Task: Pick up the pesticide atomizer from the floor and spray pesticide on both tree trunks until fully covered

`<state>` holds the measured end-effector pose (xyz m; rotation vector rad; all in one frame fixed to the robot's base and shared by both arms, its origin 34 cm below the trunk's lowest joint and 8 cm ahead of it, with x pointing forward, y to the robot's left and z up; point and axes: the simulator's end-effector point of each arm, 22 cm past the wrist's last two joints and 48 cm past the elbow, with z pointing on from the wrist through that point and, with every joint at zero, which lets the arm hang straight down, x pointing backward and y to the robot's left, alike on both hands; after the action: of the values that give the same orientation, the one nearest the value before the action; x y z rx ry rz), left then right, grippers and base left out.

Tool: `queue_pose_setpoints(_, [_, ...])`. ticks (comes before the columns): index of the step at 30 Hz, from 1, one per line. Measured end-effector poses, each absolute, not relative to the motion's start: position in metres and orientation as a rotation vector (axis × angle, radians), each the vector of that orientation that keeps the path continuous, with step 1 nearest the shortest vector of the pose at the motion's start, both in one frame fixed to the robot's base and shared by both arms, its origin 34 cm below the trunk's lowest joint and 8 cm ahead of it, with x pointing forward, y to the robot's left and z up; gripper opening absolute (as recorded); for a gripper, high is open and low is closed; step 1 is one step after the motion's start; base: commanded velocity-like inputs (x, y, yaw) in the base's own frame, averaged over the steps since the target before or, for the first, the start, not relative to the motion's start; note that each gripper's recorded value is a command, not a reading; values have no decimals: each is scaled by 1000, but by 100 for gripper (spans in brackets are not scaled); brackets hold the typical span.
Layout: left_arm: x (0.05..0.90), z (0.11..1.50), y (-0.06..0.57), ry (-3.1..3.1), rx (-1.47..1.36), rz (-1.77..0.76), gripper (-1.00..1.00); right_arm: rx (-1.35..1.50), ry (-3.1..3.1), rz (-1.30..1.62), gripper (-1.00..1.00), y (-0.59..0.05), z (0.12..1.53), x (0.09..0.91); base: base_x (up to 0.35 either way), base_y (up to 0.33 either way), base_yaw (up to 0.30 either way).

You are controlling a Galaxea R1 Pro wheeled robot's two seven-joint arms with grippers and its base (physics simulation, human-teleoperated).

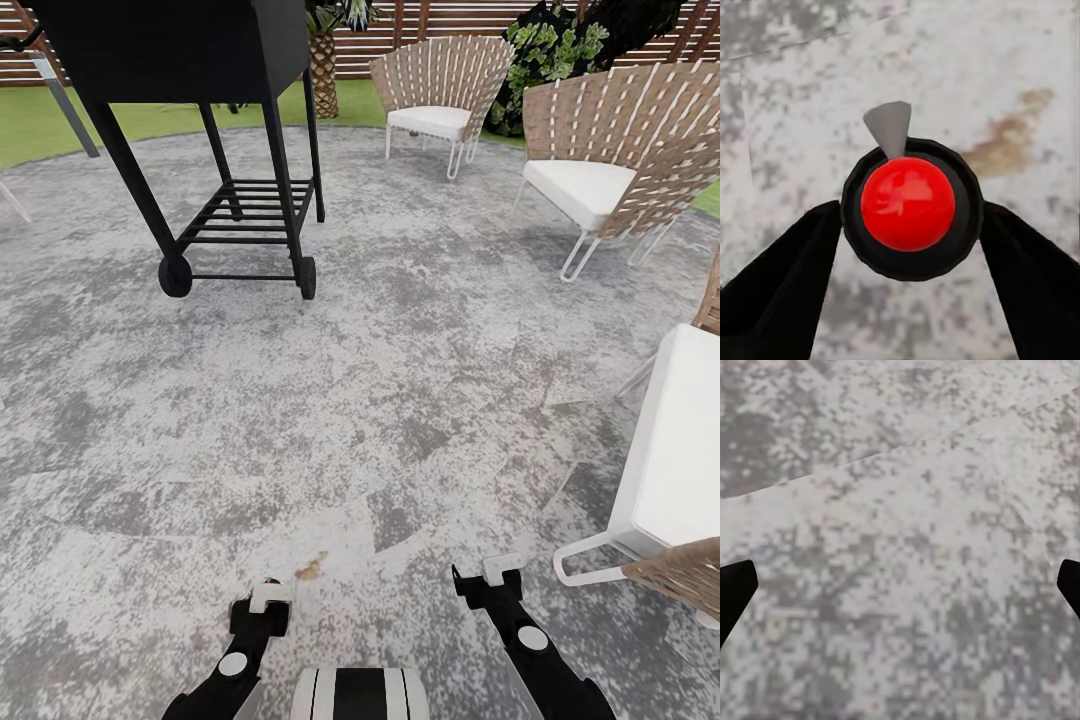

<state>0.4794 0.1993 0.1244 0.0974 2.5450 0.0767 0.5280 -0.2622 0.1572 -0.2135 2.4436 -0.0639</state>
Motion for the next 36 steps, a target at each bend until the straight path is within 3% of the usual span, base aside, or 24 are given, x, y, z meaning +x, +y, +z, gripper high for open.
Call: queue_pose_setpoints(36, [500,149,203,2490,70,85,-100,-214,2387,-72,100,-264,184,546,0,0,0])
